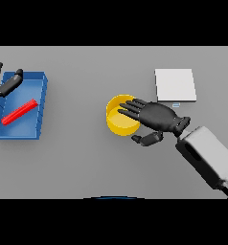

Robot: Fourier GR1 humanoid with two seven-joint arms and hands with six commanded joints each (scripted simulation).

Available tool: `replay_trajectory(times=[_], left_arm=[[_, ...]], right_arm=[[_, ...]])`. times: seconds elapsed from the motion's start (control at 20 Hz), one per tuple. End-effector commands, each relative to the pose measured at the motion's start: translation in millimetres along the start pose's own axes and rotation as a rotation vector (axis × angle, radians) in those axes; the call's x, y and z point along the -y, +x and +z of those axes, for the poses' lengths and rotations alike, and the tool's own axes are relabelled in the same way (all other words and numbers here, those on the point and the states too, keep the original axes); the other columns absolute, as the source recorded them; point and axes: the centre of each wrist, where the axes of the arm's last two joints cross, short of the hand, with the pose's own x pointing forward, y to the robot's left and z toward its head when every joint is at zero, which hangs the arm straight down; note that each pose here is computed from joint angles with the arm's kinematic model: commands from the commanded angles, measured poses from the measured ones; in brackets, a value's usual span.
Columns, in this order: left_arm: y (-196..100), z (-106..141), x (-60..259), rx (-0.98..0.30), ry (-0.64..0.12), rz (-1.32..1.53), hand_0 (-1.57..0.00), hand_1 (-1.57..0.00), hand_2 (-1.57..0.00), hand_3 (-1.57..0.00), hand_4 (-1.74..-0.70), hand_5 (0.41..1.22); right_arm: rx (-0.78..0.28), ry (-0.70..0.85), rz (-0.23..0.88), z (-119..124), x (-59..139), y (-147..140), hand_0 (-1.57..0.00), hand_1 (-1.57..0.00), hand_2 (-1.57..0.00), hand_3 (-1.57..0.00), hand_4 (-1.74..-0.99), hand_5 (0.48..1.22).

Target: Pick up the red beaker and tilt it to pour out 1 green nut into yellow bowl. Pick up the yellow bowl and place it on the metallic measuring scale.

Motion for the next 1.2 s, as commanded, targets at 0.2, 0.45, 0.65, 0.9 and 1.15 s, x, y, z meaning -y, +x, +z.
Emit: replay_trajectory(times=[0.2,0.45,0.65,0.9,1.15], left_arm=[[-1.3,0.0,2.7,0.003,-0.006,0.014,0.00,0.00,0.00,0.00,-0.72,0.687],[-3.3,-1.6,1.7,0.009,-0.006,0.018,0.00,0.00,0.00,0.00,-0.72,0.688],[-2.2,-0.2,-2.7,0.011,-0.002,0.018,0.00,0.00,0.00,0.00,-0.72,0.686],[-4.5,1.6,-2.5,0.009,0.004,0.025,0.00,0.00,0.00,0.00,-0.71,0.686],[-4.3,2.7,-2.4,0.025,0.000,0.026,0.00,0.00,0.00,0.00,-0.72,0.692]], right_arm=[[0.002,0.146,0.094,-29.2,-1.6,5.8,0.00,0.00,0.00,0.00,-1.224,0.703],[-0.010,0.242,0.153,-42.9,-3.2,1.3,0.00,0.00,0.00,0.00,-1.259,0.714],[-0.032,0.304,0.165,-57.2,-3.9,3.9,0.00,0.00,0.00,0.00,-1.281,0.740],[-0.051,0.330,0.121,-61.7,-5.8,2.9,0.00,-0.02,-0.02,-0.04,-1.336,0.810],[-0.031,0.345,0.142,-61.5,-5.7,2.2,-0.91,-0.87,-0.69,-0.46,-1.512,1.043]])
